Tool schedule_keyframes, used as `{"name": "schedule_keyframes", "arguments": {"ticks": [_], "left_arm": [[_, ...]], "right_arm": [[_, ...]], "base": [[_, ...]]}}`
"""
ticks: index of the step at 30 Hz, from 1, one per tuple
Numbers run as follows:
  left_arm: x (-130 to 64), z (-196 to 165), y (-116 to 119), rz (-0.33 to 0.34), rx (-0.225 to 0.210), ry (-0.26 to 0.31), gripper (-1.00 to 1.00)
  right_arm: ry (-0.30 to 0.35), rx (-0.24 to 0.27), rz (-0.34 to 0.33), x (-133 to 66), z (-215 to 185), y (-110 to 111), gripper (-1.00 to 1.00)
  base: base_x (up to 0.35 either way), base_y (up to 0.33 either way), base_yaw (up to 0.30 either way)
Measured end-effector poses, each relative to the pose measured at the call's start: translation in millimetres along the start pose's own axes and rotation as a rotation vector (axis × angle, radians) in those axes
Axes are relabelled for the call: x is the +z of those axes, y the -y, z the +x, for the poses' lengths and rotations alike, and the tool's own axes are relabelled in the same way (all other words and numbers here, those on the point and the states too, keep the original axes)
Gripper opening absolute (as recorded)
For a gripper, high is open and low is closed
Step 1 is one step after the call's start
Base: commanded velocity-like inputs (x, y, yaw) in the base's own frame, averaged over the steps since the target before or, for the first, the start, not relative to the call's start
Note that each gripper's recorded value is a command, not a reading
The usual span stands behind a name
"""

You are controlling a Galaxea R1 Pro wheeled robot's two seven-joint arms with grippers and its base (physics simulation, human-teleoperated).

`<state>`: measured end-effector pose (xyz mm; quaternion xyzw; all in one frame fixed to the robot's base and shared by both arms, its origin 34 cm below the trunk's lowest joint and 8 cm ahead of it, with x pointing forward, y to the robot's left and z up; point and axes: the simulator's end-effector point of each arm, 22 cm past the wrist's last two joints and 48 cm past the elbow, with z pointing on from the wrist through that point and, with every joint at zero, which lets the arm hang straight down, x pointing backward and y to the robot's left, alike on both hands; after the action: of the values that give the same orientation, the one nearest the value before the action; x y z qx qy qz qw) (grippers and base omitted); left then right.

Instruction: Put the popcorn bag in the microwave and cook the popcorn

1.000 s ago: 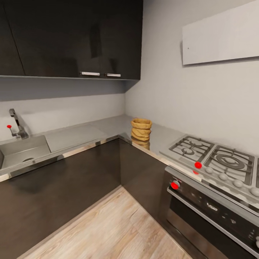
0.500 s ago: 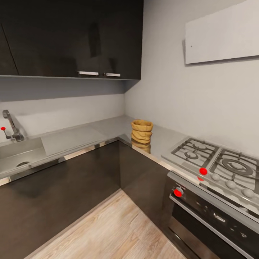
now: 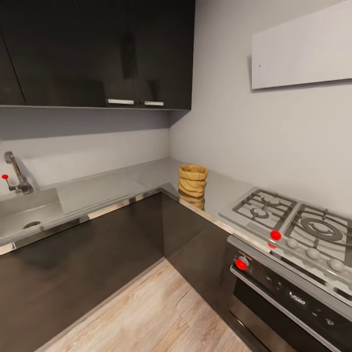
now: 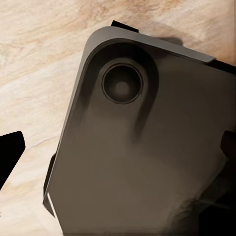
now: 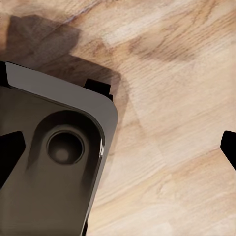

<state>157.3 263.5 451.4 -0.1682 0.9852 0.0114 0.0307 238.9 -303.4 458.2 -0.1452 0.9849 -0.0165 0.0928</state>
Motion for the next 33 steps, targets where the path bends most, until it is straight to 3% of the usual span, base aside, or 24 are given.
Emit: {"name": "schedule_keyframes", "arguments": {"ticks": [33], "left_arm": [[-51.2, -1, -1, -0.001, 0.001, -0.003, 1.0]], "right_arm": [[-0.008, 0.0, 0.0, -50.5, -7, 3, 1.0]], "base": [[0.0, 0.0, 0.0]]}}
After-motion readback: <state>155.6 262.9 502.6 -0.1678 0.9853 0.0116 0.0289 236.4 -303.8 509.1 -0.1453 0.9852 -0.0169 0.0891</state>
